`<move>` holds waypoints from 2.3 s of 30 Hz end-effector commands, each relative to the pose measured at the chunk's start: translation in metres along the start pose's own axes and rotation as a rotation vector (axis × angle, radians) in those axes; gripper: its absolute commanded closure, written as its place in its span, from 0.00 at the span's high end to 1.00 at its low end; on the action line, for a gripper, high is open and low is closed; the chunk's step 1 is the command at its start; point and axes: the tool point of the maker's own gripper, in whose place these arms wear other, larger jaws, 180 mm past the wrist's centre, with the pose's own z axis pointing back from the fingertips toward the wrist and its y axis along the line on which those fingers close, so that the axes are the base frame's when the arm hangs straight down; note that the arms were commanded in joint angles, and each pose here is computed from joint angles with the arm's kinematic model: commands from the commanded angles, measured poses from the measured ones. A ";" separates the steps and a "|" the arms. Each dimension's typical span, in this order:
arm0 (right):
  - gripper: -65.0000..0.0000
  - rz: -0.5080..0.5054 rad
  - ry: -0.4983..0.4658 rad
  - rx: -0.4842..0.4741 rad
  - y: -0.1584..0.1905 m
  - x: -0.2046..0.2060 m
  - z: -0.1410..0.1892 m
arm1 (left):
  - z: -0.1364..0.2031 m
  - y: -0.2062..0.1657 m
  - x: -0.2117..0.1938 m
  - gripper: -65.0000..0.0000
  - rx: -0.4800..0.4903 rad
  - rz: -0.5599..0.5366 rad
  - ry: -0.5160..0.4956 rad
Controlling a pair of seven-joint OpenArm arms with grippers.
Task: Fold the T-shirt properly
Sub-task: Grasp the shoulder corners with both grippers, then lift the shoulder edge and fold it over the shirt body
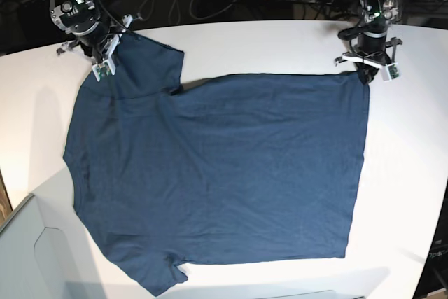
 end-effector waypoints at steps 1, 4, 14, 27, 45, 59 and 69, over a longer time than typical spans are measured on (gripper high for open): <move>0.00 0.021 -0.039 -0.011 -0.003 0.010 0.008 | 0.004 0.001 0.012 0.00 0.002 -0.016 -0.035; 0.00 0.025 -0.047 -0.025 -0.006 0.011 0.014 | 0.011 -0.003 0.021 0.00 -0.012 -0.032 -0.059; 0.00 0.025 -0.008 -0.094 -0.032 -0.009 0.028 | 0.023 0.007 0.032 0.00 0.011 -0.046 -0.087; 0.00 0.055 -0.011 -0.084 -0.025 -0.015 0.039 | 0.053 0.000 0.043 0.00 -0.009 -0.089 -0.114; 0.00 0.046 -0.211 -0.168 -0.072 0.075 0.015 | 0.019 -0.018 0.090 0.00 -0.033 -0.039 -0.241; 0.00 -0.010 -0.297 -0.155 -0.113 0.156 -0.032 | -0.029 -0.022 0.127 0.00 -0.030 0.050 -0.306; 0.00 0.016 -0.315 -0.093 -0.116 0.210 -0.063 | -0.062 -0.050 0.145 0.00 -0.093 0.050 -0.304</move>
